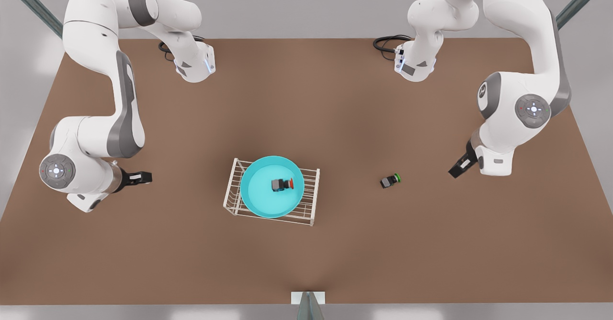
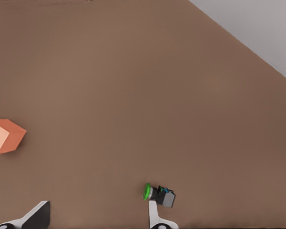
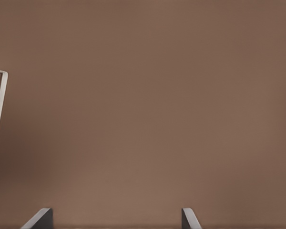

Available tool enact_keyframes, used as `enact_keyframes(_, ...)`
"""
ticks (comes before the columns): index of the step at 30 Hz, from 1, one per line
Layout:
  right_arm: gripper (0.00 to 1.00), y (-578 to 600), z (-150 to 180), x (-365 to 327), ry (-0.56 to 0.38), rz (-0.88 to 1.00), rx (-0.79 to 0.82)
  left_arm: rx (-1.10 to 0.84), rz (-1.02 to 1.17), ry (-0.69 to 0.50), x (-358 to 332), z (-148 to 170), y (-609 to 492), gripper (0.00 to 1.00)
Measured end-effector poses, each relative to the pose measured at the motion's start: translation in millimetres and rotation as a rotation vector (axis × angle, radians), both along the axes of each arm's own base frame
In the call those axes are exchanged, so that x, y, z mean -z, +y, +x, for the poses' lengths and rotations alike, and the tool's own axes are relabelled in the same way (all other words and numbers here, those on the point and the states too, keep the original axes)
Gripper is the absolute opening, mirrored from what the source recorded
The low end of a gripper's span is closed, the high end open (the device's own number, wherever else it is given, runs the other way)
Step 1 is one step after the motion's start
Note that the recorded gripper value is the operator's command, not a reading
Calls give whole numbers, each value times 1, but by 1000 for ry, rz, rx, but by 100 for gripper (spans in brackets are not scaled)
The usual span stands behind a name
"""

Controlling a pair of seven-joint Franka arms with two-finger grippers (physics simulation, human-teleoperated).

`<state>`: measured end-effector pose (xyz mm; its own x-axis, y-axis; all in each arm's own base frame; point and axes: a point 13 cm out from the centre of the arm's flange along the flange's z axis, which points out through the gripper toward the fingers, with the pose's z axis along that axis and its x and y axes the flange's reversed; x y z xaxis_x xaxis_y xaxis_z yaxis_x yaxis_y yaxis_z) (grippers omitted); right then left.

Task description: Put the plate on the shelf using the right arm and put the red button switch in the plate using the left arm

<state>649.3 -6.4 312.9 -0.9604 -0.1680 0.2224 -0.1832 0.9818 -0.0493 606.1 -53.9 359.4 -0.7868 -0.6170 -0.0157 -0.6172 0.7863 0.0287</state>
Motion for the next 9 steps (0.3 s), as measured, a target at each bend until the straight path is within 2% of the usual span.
enact_keyframes(9,100,0,0,0,1,-1,0,255,-6,20,1,-2,2,100)
